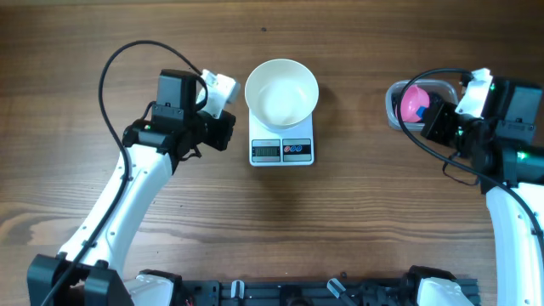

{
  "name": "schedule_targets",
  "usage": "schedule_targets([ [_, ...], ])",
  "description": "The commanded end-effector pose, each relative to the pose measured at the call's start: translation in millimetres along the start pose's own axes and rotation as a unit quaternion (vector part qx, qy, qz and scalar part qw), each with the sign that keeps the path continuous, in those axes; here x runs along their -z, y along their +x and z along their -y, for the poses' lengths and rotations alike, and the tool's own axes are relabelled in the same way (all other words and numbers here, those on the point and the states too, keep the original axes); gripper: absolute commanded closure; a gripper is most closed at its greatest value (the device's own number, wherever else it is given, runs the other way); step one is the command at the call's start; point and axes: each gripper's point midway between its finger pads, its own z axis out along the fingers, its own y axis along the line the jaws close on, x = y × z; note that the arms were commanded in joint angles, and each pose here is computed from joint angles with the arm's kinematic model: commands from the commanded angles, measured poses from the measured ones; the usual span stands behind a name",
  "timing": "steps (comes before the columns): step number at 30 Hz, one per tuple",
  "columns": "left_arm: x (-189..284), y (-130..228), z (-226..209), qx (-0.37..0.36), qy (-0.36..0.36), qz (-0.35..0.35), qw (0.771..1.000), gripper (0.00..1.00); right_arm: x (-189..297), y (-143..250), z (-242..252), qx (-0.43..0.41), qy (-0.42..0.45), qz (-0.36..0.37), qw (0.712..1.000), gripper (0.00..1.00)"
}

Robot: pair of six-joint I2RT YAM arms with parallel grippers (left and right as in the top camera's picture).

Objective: Scoop item into bowl and weigh 150g on scale
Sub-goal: 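Retract the left arm and move the scoop over the bean tub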

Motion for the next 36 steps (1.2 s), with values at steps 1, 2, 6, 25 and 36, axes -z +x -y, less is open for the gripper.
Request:
schedule_targets([
  [1,-6,5,-9,-0.064,-0.013,-0.011,0.998,0.96,2,-7,1,0.011,0.006,0.008,1.0,0.96],
  [2,-5,6,-14,-0.064,-0.027,-0.014,0.997,0.96,2,-7,1,0.011,0.006,0.009,1.0,0.96],
  [6,-2,4,-37,-0.082,-0.084,-0.017,0.993,0.96,3,-18,2,0.018,0.011,0.031,0.999,0.96],
  [25,5,-2,-55,-0.078,-0.084,0.006,0.993,0.96,3,-24,1,0.032,0.01,0.043,0.999,0.96],
  [36,3,18,-9,-0.231,0.044,-0.009,0.972,0.96,2,-19,1,0.064,0.01,0.031,0.997,0.96],
])
